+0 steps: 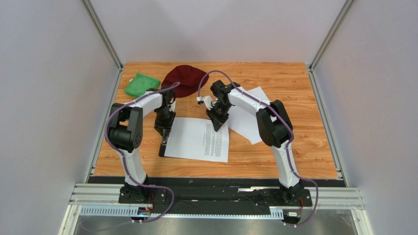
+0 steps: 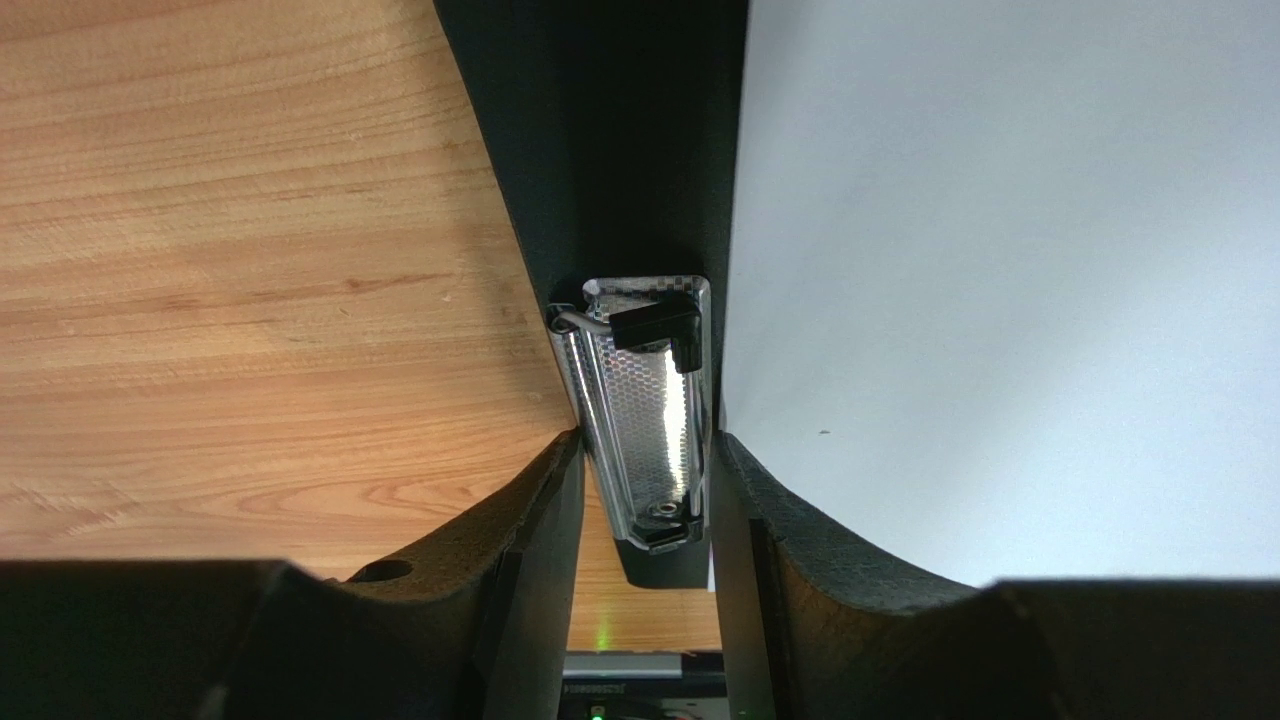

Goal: Put the files into the folder

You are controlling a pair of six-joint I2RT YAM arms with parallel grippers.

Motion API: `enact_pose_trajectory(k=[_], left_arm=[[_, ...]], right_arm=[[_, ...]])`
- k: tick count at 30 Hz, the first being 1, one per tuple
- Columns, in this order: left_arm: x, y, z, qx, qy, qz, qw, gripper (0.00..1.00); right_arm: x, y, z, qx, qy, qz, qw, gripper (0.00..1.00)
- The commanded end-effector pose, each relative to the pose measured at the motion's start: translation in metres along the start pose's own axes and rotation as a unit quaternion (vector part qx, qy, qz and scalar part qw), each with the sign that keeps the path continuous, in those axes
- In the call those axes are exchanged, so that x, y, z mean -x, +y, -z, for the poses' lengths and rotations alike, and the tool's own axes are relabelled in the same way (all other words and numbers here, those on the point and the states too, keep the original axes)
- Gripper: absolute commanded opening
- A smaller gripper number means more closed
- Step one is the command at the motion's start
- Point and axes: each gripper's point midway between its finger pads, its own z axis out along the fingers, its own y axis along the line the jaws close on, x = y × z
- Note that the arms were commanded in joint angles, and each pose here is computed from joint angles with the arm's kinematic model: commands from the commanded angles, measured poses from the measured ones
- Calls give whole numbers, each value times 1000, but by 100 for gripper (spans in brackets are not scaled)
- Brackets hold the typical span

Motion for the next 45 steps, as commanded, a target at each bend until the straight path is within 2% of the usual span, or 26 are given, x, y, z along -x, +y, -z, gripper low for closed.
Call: enact_pose_trajectory(k=[1,9,12,16,24,27,30,32,37,39,42,43,45], left_arm=[[8,2,24,8,-49,10,999,53],[11,5,38,14,-68,13,997,64],[10,7,30,24,-44,11,999,65],[9,7,17,21,-23,3,999,72],[10,6,-1,16,5,-4,1000,74],[7,9,-9,22,16,-2,1000,70],[4,6,-11,13,19,-4,1000,60],[1,4,-12,7,19,-3,1000,47],[0,1,-1,-5,6,-8,1000,31],[0,0,3,-9,1,-8,1000,28],[4,-4,9,-20,-10,-5,1000,15],[5,-5,11,-24,-15,-5,1000,7],[7,-7,15,-30,-22,-1,999,3]], right_arm=[[7,-3,2,-8,-1,18,1000,0],[8,-3,1,-4,0,18,1000,0],[6,-3,0,-4,2,17,1000,0],[3,-2,-2,-1,4,15,1000,0],[4,-1,0,-3,2,17,1000,0],[3,-2,0,-3,3,18,1000,0],[3,-2,0,-3,3,18,1000,0],[3,-3,-1,-5,4,18,1000,0],[3,-5,-4,-7,5,18,1000,0],[4,-6,-5,-6,6,18,1000,0],[5,-6,-6,-3,5,17,1000,0],[5,-6,-7,-4,6,17,1000,0],[5,-8,-9,-5,6,17,1000,0]])
